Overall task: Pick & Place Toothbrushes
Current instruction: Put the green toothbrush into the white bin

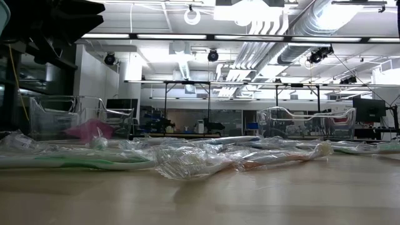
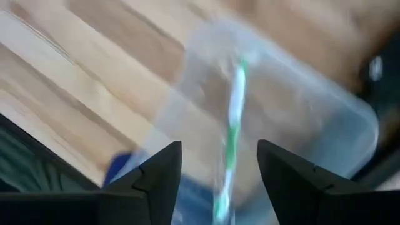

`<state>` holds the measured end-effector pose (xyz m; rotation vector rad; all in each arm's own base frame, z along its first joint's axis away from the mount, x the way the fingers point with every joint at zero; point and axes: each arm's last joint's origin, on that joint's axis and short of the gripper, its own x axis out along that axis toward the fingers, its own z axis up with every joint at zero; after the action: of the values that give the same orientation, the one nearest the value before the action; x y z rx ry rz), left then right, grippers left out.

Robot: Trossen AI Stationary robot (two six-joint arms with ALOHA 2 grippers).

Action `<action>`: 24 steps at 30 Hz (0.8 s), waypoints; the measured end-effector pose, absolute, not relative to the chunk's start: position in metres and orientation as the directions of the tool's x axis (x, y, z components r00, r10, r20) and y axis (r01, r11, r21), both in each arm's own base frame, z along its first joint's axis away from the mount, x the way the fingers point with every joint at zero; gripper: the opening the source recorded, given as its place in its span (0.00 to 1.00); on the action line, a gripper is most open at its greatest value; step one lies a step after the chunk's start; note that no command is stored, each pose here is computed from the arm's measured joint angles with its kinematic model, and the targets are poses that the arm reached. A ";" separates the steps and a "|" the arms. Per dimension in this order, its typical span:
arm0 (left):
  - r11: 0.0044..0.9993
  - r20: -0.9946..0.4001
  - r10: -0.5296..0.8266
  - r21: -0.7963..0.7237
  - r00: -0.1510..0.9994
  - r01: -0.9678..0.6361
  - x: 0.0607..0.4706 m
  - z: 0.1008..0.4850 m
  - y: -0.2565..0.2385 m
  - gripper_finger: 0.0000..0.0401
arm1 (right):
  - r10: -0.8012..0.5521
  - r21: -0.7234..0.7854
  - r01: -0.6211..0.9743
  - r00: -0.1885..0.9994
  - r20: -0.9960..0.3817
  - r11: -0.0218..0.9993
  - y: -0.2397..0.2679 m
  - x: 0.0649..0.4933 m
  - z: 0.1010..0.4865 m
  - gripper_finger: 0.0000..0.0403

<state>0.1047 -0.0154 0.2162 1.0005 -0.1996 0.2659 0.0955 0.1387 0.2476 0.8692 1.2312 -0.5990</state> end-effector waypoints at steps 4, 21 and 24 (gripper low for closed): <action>0.512 0.286 0.128 0.801 0.950 -0.310 0.105 0.216 -0.015 0.51 | -0.039 0.227 0.778 0.307 -0.951 0.586 0.127 0.101 0.249 0.49; 0.491 0.265 0.127 0.820 0.956 -0.293 0.105 0.214 -0.016 0.51 | -0.241 0.058 0.808 0.243 -0.940 0.587 0.067 0.152 0.245 0.49; 0.491 0.265 0.127 0.820 0.956 -0.293 0.105 0.214 -0.016 0.51 | -0.254 0.011 0.816 0.193 -0.948 0.578 0.060 0.160 0.239 0.49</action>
<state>0.1053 -0.0155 0.2141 1.0274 -0.1775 0.2565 0.1601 0.0599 0.2393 0.6010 1.1401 -0.8169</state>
